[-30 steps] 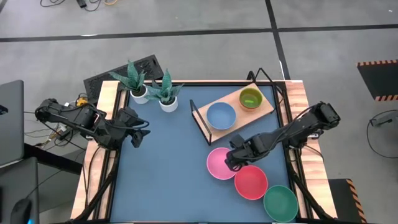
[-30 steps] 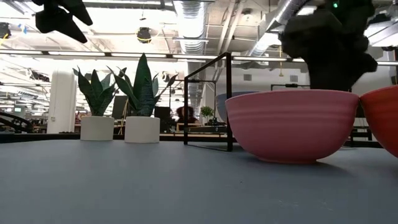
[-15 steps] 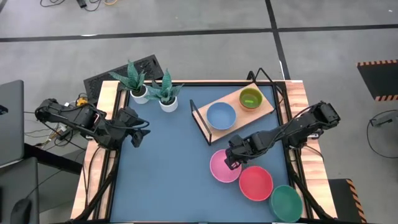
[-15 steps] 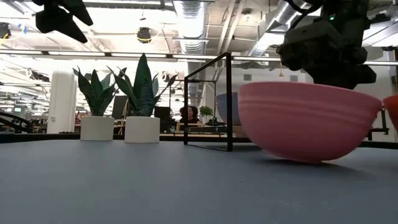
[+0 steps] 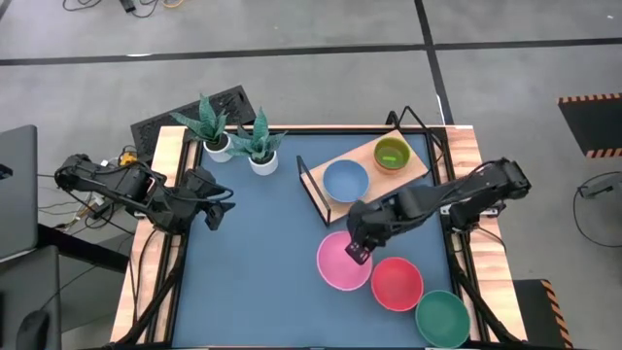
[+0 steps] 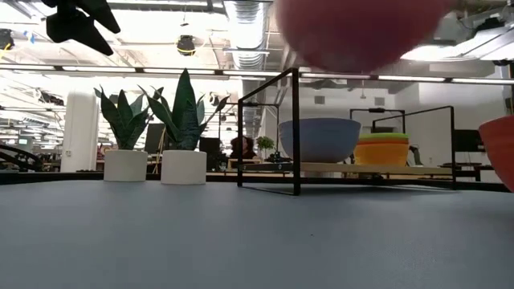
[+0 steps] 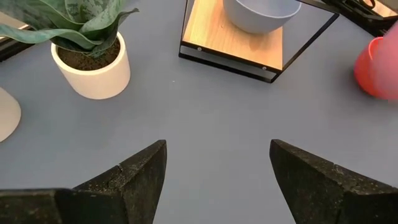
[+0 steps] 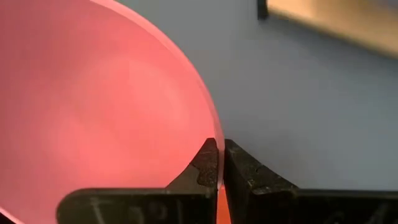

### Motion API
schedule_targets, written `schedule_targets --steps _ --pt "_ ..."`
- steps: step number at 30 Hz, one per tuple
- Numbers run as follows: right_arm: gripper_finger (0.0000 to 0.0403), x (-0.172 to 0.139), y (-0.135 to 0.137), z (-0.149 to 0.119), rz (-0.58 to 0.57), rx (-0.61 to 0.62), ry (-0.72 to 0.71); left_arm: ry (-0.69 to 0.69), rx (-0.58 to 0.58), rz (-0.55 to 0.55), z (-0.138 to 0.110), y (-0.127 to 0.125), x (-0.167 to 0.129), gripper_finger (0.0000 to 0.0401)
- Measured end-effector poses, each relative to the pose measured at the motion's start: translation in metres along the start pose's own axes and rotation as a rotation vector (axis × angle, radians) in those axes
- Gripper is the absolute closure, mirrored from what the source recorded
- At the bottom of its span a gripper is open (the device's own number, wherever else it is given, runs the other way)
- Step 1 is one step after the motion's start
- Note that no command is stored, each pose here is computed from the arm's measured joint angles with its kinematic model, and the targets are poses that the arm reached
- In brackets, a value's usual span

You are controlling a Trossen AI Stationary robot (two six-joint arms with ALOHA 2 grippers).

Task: Place and stack bowls onto a shelf
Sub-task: Stack the large pink bowl on top of the large blue bowl on the shelf

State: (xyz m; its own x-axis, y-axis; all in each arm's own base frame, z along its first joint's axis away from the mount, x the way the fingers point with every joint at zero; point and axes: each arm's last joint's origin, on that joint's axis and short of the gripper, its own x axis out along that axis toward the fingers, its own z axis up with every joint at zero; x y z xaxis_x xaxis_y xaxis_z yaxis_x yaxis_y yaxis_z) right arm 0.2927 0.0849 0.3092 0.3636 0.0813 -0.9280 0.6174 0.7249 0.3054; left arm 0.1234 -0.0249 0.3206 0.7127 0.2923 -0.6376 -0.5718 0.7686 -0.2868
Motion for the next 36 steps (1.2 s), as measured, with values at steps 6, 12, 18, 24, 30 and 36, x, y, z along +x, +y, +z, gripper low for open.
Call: schedule_targets --steps 6,12,18,24,30,36 --pt "0.0374 -0.067 -0.008 0.025 -0.076 -0.035 -0.112 0.001 0.001 0.0 0.0 0.0 0.0 0.0132" --pt "0.0374 -0.116 -0.058 0.048 -0.155 0.09 -0.238 0.004 0.011 0.005 0.0 0.001 0.0 0.0132" --pt "0.0374 -0.126 -0.113 0.071 -0.244 0.265 -0.289 0.005 0.023 0.004 0.0 0.001 0.0 0.0132" --pt "0.0374 -0.101 -0.142 0.103 -0.223 0.286 -0.221 0.005 0.023 0.004 0.0 0.001 0.0 0.0132" --pt "0.0374 -0.069 -0.159 0.13 -0.231 0.25 -0.091 0.01 0.027 0.011 -0.001 0.001 0.0 0.0132" --pt "0.0374 -0.044 -0.171 0.146 -0.225 0.22 0.002 0.011 0.026 0.011 -0.001 0.001 0.0 0.0132"
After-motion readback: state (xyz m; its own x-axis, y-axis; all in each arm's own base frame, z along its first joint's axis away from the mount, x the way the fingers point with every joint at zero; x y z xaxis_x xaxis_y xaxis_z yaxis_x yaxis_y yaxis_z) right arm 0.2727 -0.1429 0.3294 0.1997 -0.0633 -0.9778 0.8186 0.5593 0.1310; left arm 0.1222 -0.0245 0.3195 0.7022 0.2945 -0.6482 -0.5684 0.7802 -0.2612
